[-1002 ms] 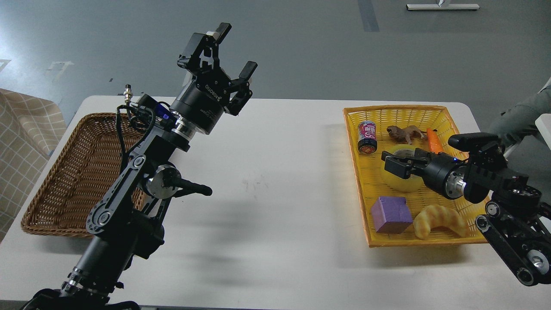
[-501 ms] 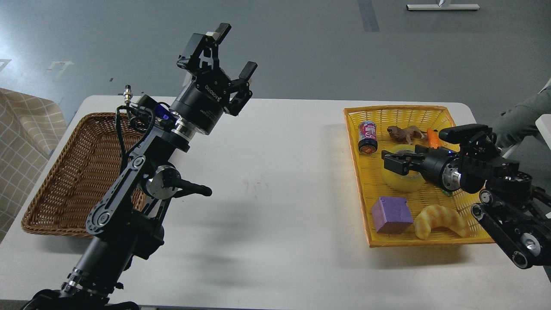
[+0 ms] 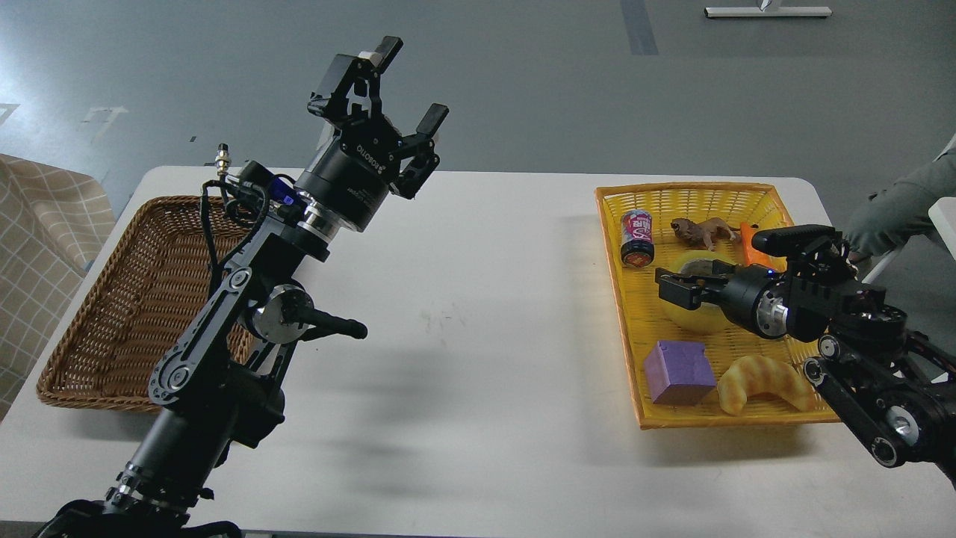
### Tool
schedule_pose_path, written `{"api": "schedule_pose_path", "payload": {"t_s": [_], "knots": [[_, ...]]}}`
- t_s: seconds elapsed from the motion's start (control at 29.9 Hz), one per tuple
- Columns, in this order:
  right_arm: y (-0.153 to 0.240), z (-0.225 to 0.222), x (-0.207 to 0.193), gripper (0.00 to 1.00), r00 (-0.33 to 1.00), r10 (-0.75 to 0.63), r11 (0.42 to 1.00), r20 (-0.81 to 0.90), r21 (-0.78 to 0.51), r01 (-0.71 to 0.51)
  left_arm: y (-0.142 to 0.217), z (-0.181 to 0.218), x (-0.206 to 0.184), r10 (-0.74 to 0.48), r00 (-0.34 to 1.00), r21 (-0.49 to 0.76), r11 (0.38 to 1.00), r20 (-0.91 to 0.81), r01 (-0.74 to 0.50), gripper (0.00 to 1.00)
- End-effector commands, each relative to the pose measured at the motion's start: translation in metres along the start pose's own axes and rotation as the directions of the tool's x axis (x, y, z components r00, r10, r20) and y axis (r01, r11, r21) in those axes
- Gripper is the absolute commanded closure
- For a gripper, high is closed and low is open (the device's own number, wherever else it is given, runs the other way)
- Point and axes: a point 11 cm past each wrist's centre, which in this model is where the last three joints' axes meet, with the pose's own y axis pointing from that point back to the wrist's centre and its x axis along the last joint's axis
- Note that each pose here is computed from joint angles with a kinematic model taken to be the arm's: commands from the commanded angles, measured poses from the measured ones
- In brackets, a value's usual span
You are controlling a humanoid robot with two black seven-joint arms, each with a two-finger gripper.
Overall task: Place and transfer tape with both arms
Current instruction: 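Close the right gripper on the clear tape roll's rim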
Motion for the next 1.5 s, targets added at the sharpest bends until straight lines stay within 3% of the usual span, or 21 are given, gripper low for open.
{"api": "schedule_pose_path", "payload": {"t_s": [0.0, 1.04, 1.24, 1.4, 1.47], "knots": [[-0.002, -0.003, -0.003, 0.00, 1.000, -0.005, 1.000, 0.003, 0.003, 0.005, 0.001, 0.000, 0.001, 0.001, 1.000, 0.003, 1.000, 0.002, -0.001, 0.01], [-0.003, -0.006, -0.004, 0.00, 1.000, 0.005, 1.000, -0.003, 0.004, -0.005, -0.001, 0.009, 0.009, -0.019, 0.999, 0.008, 1.000, 0.042, 0.019, 0.01], [0.000, 0.000, -0.001, 0.02, 1.000, -0.007, 1.000, -0.010, -0.009, 0.006, 0.003, 0.007, 0.010, -0.015, 0.999, 0.018, 1.000, 0.046, 0.014, 0.01], [0.004, 0.011, 0.000, 0.14, 1.000, -0.014, 1.000, -0.019, -0.026, 0.014, 0.003, 0.007, 0.010, -0.015, 0.999, 0.018, 1.000, 0.044, 0.014, 0.01], [0.005, 0.011, -0.001, 0.12, 1.000, -0.015, 1.000, -0.019, -0.026, 0.015, 0.002, 0.006, 0.010, -0.015, 0.999, 0.017, 1.000, 0.043, 0.014, 0.01]]}}
